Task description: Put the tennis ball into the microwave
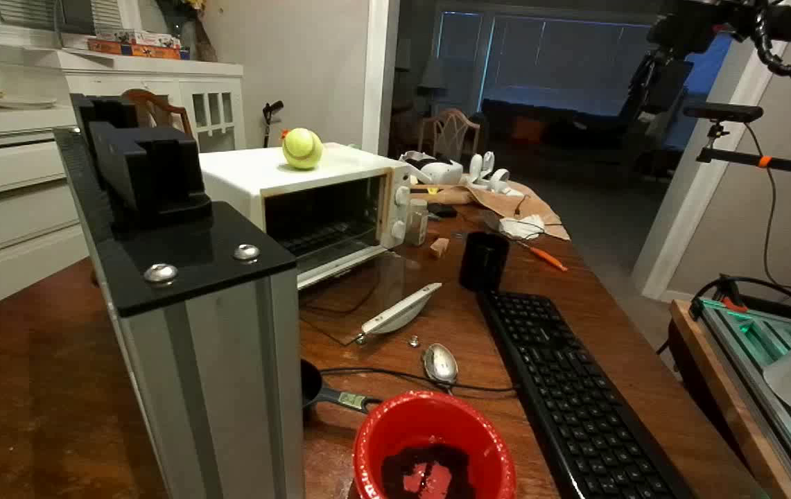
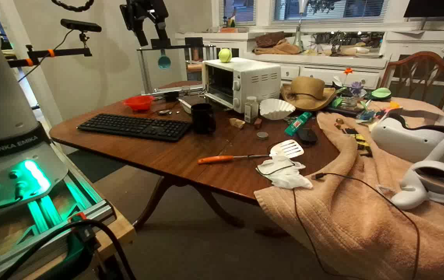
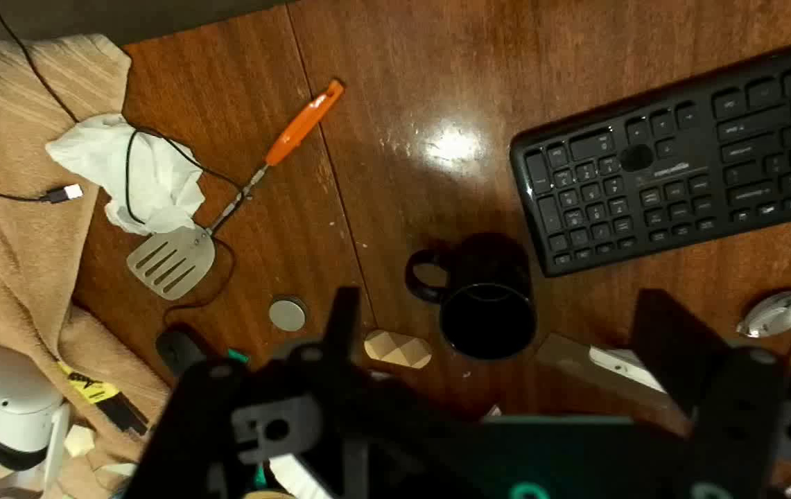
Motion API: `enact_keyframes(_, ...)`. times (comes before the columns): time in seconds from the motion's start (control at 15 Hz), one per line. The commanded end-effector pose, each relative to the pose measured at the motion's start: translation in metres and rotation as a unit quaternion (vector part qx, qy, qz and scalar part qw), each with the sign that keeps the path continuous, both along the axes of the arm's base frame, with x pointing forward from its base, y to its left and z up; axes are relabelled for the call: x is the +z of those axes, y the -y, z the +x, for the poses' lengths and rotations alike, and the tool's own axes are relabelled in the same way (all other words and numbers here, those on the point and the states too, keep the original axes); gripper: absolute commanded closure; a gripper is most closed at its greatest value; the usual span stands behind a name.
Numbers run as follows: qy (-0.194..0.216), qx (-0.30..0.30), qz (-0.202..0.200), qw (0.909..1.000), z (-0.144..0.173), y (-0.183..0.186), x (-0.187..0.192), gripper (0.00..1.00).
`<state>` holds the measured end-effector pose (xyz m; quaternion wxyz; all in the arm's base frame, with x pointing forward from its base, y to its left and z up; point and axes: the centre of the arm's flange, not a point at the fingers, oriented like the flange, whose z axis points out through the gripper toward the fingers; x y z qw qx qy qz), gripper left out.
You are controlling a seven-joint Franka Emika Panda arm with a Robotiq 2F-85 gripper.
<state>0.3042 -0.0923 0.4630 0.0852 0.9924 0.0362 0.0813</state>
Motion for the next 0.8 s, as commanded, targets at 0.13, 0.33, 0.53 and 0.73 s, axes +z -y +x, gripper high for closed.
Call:
enact_keyframes(0.13, -0.004, 0.0, 0.001, 1.0, 0.0, 0.0, -0.004, 0.0)
enact_keyframes(0.33, -0.005, 0.0, 0.001, 1.0, 0.0, 0.0, -0.004, 0.0)
enact_keyframes(0.53, -0.005, 0.0, 0.001, 1.0, 0.0, 0.0, -0.004, 0.0)
enact_keyframes(0.73, 0.017, 0.005, 0.011, 0.9998, 0.032, -0.026, -0.012, 0.0)
